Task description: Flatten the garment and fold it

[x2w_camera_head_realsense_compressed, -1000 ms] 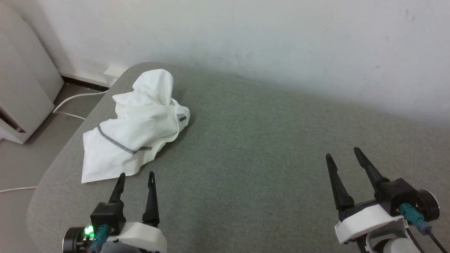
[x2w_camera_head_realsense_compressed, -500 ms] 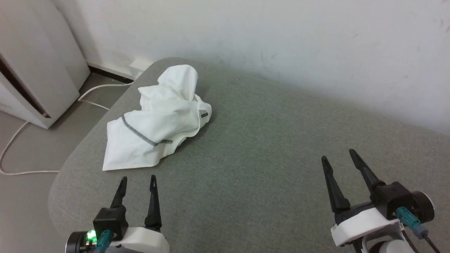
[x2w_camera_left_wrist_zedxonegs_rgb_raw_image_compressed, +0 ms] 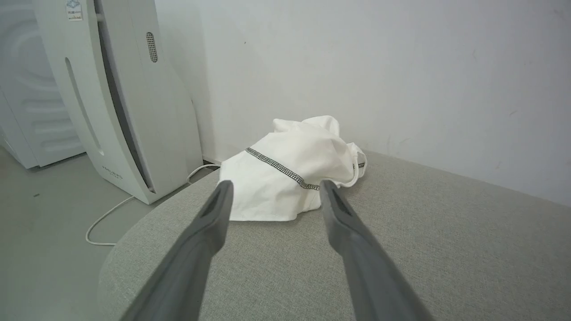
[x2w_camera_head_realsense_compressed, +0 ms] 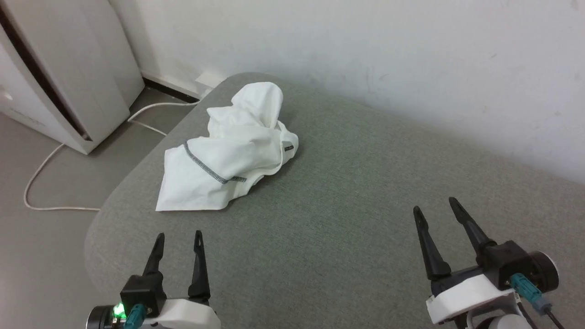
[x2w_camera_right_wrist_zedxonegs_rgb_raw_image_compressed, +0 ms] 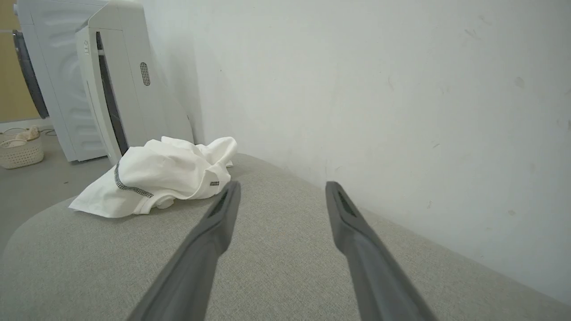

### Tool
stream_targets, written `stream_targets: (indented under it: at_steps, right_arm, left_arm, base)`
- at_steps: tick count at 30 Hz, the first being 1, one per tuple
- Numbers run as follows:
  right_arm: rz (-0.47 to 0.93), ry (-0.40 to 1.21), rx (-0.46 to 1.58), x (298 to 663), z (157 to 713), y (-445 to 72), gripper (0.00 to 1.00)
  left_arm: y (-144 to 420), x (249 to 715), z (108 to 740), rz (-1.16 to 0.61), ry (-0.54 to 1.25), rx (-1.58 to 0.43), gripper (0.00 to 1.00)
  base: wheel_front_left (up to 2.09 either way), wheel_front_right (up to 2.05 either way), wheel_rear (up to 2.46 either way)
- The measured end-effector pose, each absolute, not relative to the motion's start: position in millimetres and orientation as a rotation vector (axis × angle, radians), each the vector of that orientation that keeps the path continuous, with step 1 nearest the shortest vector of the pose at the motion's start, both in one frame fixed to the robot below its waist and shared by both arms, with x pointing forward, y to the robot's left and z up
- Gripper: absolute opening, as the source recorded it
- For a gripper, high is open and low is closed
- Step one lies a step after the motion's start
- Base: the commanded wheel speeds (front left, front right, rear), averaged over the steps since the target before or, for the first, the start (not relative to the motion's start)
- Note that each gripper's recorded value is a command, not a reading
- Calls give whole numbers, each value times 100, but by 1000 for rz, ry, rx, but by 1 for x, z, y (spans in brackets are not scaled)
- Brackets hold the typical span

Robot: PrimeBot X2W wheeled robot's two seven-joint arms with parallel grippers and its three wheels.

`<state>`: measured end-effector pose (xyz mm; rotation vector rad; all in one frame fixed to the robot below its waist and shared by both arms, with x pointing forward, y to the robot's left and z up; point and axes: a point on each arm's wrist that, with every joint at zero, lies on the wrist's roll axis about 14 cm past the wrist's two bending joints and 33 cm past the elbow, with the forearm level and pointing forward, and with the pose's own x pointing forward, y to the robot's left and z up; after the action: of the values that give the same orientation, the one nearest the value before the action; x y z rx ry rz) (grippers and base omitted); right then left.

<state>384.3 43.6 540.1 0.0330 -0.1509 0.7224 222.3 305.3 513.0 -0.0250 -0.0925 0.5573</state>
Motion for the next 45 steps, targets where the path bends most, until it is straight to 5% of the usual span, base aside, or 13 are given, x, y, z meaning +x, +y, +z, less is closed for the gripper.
stream_targets:
  at_steps: [28, 34, 45]
  right_arm:
    - [836, -97, 51, 376, 512, 79, 100]
    - [850, -89, 30, 378, 502, 81, 100]
    - [837, -118, 42, 402, 495, 70, 100]
  left_arm:
    - [314, 200, 504, 653, -82, -49, 100]
    - [306, 234, 484, 531, 7, -105, 100]
    - [348, 350, 516, 302, 193, 97, 100]
  base:
    - [0, 0, 0]
    - [0, 0, 0]
    - [0, 0, 0]
